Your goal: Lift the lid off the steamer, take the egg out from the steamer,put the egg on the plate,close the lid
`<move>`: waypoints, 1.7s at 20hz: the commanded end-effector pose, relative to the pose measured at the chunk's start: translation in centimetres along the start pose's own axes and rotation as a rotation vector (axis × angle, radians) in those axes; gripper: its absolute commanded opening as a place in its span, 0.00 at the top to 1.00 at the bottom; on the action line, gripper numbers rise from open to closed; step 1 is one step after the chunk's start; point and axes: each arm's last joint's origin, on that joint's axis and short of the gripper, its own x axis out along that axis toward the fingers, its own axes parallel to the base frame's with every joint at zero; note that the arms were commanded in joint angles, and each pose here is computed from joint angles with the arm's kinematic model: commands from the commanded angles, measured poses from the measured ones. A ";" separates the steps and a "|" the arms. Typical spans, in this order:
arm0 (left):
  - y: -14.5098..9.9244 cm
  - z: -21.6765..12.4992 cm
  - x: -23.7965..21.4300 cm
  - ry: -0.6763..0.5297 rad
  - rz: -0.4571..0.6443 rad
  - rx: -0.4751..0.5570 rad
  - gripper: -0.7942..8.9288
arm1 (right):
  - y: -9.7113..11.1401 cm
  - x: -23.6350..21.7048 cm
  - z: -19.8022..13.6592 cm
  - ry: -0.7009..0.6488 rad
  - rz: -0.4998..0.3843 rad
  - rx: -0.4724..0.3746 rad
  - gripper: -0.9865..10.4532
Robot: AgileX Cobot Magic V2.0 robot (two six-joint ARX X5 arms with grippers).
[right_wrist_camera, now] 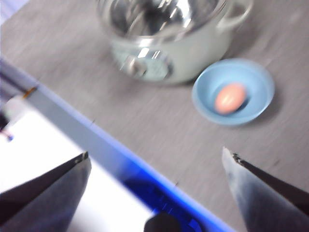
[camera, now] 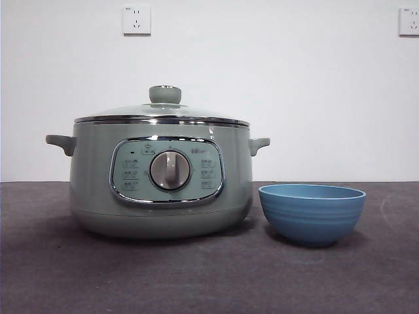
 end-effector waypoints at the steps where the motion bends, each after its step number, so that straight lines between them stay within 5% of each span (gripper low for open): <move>1: -0.1 -0.9 -0.3 0.051 -0.014 -0.037 0.68 | 0.0 0.3 -0.4 0.047 0.027 0.021 0.64; 4: -0.1 -1.4 -0.5 0.085 -0.005 -0.052 0.94 | 0.0 0.4 -0.5 0.068 0.025 0.028 0.87; 5: -0.1 -1.5 -0.5 0.095 -0.003 -0.055 0.92 | 0.0 0.4 -0.6 0.068 0.026 0.028 0.94; 29: 0.0 -1.5 -0.4 0.104 0.003 -0.056 0.92 | -0.1 0.4 -0.6 0.068 0.019 0.028 0.91; 34: 0.1 -1.1 -0.4 0.055 0.050 0.026 0.92 | -0.1 0.4 -0.6 0.068 0.018 0.028 0.91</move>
